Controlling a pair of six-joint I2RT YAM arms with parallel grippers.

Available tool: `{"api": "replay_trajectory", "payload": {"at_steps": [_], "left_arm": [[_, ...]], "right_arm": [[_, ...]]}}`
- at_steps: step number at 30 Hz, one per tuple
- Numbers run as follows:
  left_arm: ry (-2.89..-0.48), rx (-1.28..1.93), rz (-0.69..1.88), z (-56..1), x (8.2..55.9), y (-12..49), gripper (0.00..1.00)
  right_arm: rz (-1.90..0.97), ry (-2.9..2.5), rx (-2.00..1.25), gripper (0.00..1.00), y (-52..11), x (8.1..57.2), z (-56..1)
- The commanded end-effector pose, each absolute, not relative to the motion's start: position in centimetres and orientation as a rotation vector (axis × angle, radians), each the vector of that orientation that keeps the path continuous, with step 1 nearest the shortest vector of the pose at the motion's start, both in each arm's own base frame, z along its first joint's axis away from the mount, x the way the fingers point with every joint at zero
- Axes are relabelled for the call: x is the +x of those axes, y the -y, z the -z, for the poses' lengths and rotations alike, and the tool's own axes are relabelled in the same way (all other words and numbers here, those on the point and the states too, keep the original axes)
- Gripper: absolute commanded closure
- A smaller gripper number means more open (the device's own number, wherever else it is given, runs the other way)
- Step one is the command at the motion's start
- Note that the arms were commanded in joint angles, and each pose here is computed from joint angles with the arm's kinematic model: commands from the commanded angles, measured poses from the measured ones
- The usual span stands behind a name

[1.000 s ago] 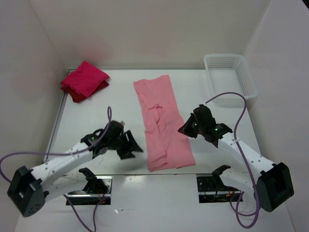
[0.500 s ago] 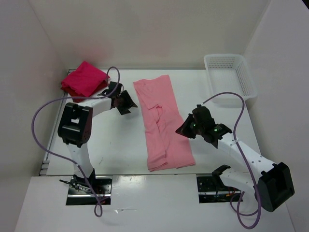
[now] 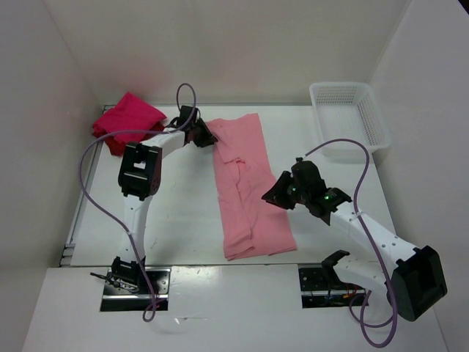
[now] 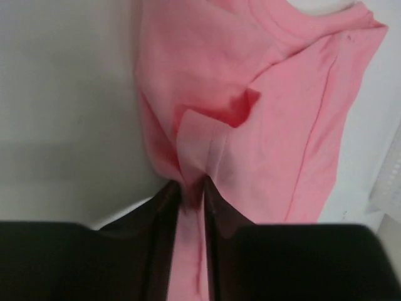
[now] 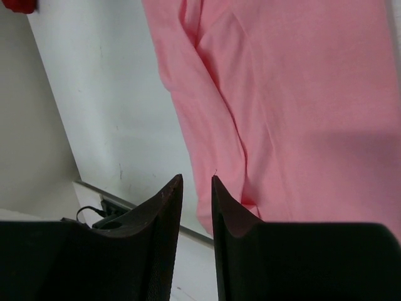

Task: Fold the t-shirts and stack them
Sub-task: Rotate the tshirt 90 degrees

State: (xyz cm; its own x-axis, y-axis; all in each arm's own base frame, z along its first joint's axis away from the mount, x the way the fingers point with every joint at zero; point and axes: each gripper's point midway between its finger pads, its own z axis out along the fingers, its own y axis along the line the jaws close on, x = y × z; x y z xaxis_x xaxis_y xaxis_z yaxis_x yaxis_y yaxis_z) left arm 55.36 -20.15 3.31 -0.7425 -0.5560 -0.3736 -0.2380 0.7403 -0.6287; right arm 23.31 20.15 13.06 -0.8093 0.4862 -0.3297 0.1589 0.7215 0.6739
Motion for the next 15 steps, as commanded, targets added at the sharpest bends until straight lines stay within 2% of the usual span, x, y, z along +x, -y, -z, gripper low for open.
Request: {"api": "replay_trajectory", "payload": {"at_steps": [1,2,3,4,6,8,10,11,12,13,15], "left_arm": [[-2.43,-0.61,0.709,-0.5,57.1,20.3,0.74],[-2.42,-0.611,0.702,-0.7,58.1,20.3,0.87],[-2.335,-0.569,0.717,-4.2,60.9,20.7,0.9],[-2.39,-0.579,0.689,-2.1,60.9,20.7,0.92],[-2.359,-0.552,0.698,-3.4,62.8,21.2,0.91],[-2.326,-0.523,0.745,-5.0,64.5,22.0,0.77],[-2.321,-0.54,0.759,-5.9,64.7,21.4,0.49],[-2.382,-0.564,0.723,-3.5,63.5,20.4,0.27],[-2.404,-0.562,0.698,-3.0,62.7,20.0,0.23],[-2.341,-0.544,0.7,-6.3,62.8,19.2,0.23],[-2.34,-0.575,0.698,-6.2,60.7,18.1,0.26]], "right_arm": [[-0.921,-2.399,0.453,0.7,-20.9,23.8,-13.6],[-0.927,-2.389,0.45,0.68,-21.0,24.0,-14.1],[-0.918,-2.404,0.455,0.68,-21.0,24.0,-13.6],[-0.921,-2.4,0.453,0.68,-21.2,24.4,-13.8],[-0.906,-2.421,0.46,0.67,-21.2,24.4,-13.1],[-0.899,-2.411,0.464,0.62,-21.3,24.9,-13.2],[-0.86,-2.421,0.466,0.56,-21.0,25.1,-12.8],[-0.842,-2.426,0.474,0.56,-20.7,25.1,-12.5],[-0.823,-2.432,0.482,0.55,-20.5,25.0,-12.3],[-0.814,-2.428,0.487,0.55,-20.4,25.2,-12.3],[-0.785,-2.447,0.498,0.55,-19.9,24.6,-11.5]]}}
